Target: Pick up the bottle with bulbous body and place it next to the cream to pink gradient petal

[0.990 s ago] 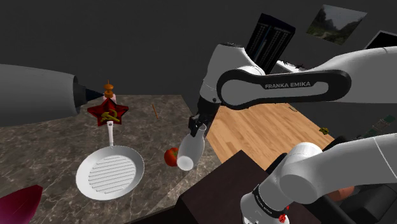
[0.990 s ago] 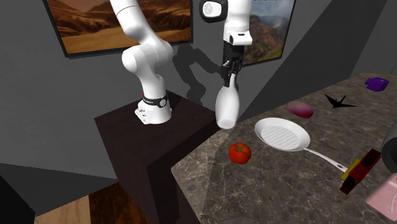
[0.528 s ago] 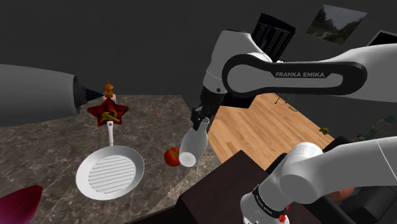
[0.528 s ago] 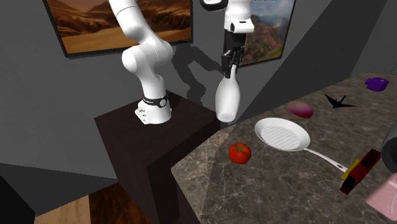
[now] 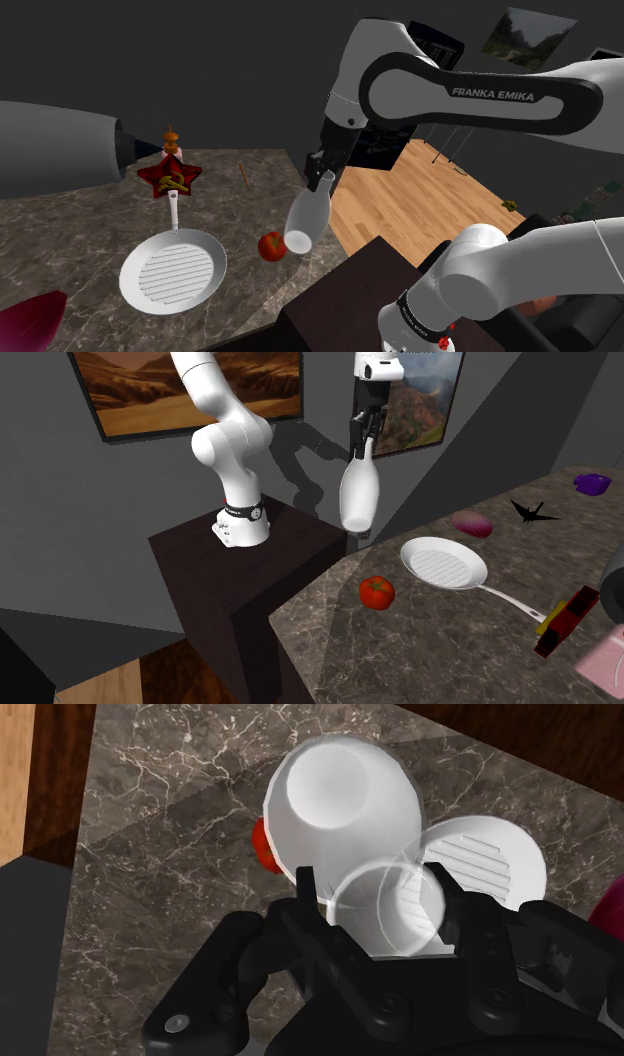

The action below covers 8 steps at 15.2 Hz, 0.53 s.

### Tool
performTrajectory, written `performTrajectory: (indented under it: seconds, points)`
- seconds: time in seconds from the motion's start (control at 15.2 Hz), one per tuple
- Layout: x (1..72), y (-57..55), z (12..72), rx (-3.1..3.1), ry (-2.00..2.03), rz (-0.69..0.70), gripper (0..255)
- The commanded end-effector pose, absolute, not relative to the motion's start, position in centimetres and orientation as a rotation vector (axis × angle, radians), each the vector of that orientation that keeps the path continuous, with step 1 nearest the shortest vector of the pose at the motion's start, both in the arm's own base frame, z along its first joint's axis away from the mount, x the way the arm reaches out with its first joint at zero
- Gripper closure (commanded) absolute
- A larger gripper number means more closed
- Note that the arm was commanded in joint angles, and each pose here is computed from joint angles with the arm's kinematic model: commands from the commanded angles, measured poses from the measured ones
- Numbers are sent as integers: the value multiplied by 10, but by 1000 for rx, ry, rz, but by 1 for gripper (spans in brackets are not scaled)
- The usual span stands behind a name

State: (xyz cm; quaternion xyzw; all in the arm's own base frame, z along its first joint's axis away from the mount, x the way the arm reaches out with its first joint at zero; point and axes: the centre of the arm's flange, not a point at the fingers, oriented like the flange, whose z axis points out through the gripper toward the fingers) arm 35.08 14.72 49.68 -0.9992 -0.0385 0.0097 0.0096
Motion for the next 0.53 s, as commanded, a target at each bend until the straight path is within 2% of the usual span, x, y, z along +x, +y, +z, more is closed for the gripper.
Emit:
performTrajectory:
  seconds: [0.0,0.46]
  points:
    - [350,147,508,-3120,-120,30,255]
    - [350,147,545,-3120,-120,30,255]
